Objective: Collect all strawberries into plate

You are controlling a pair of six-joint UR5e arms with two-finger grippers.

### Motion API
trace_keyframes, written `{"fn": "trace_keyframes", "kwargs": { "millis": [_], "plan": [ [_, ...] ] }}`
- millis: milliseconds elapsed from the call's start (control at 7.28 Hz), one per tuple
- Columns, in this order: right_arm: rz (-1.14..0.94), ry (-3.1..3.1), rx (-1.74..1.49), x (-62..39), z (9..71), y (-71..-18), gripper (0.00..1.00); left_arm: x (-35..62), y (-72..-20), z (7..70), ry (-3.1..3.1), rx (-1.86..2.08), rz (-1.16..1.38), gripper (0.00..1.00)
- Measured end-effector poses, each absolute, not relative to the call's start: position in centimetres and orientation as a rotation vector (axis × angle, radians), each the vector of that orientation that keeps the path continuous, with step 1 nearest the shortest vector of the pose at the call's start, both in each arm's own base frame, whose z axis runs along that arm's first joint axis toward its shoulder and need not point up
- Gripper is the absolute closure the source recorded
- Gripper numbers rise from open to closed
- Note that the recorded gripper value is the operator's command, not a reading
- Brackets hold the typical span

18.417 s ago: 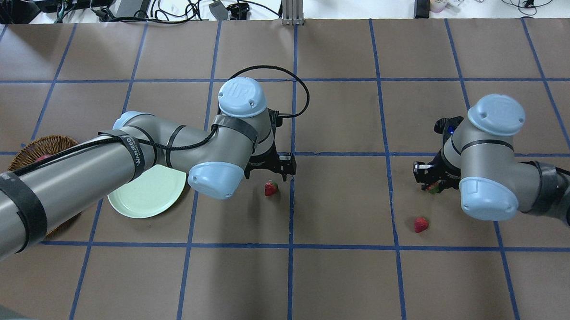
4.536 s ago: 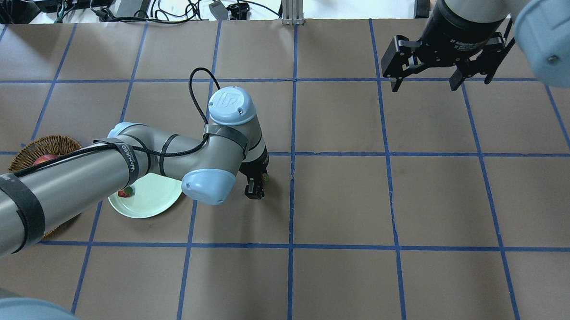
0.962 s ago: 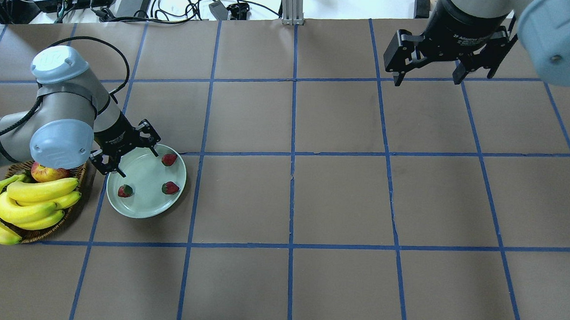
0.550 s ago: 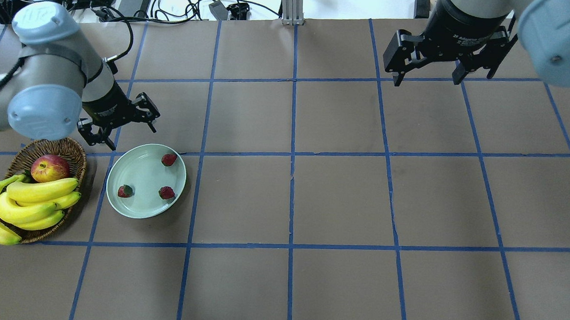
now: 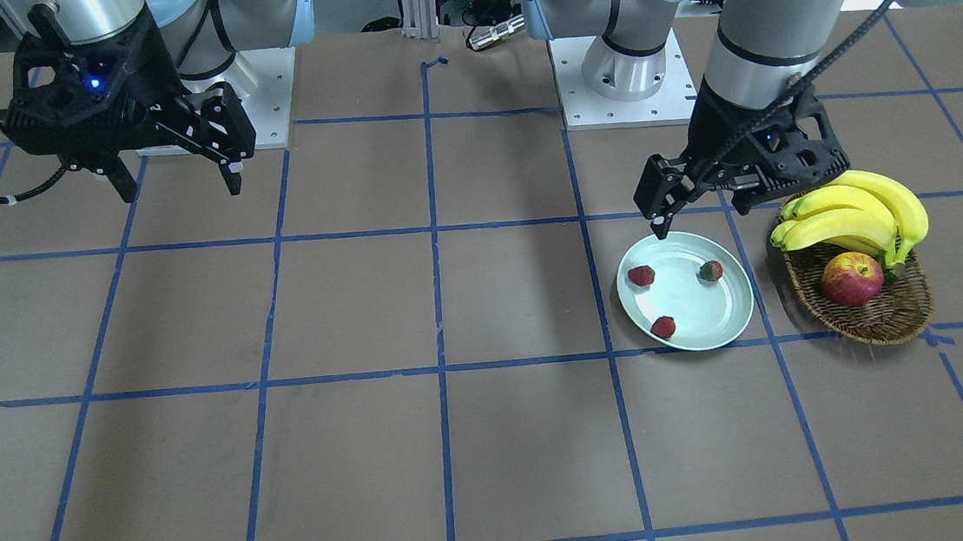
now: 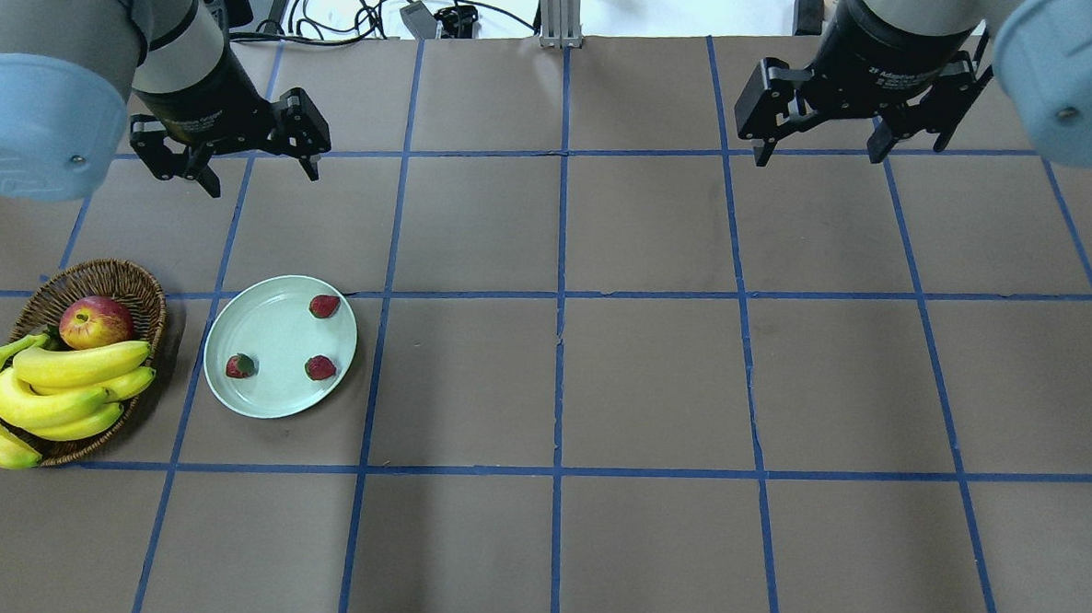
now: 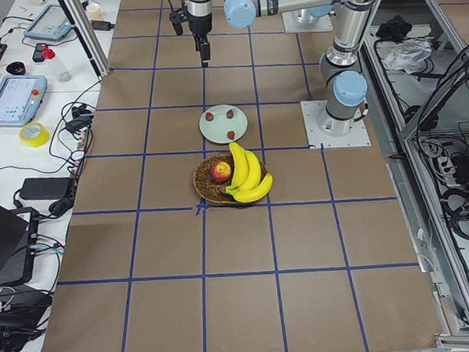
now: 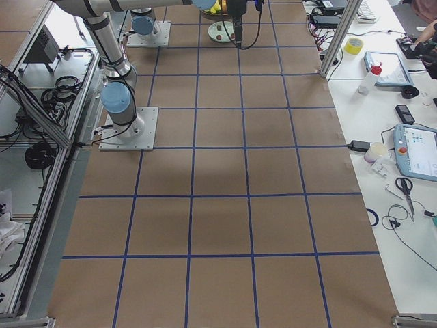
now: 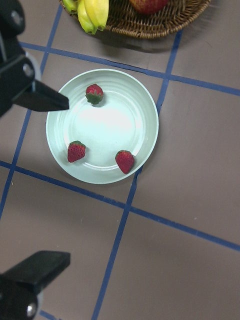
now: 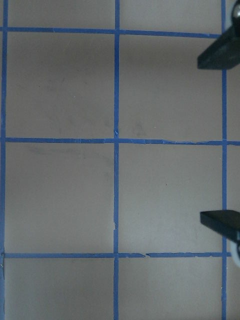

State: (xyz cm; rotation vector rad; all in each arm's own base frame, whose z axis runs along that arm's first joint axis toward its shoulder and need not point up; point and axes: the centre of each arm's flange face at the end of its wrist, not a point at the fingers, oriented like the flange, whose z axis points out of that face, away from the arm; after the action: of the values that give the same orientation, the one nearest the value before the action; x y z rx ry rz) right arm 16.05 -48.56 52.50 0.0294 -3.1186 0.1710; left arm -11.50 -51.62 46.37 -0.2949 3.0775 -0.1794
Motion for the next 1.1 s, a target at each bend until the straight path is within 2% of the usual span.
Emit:
{"fn": "trace_keyframes", "kwargs": {
  "millis": [275,1100],
  "plan": [
    [0.168,-3.117,0.029,16.0,52.5,-48.5,0.0,-12.3,-51.4,48.7,3.086,-0.114,-0.242,0.0],
    [0.163,-3.116,0.031,16.0,52.3,-48.4,0.0,-13.6,-49.6,50.2,3.162,-0.05,-0.215,0.0]
  ]
}}
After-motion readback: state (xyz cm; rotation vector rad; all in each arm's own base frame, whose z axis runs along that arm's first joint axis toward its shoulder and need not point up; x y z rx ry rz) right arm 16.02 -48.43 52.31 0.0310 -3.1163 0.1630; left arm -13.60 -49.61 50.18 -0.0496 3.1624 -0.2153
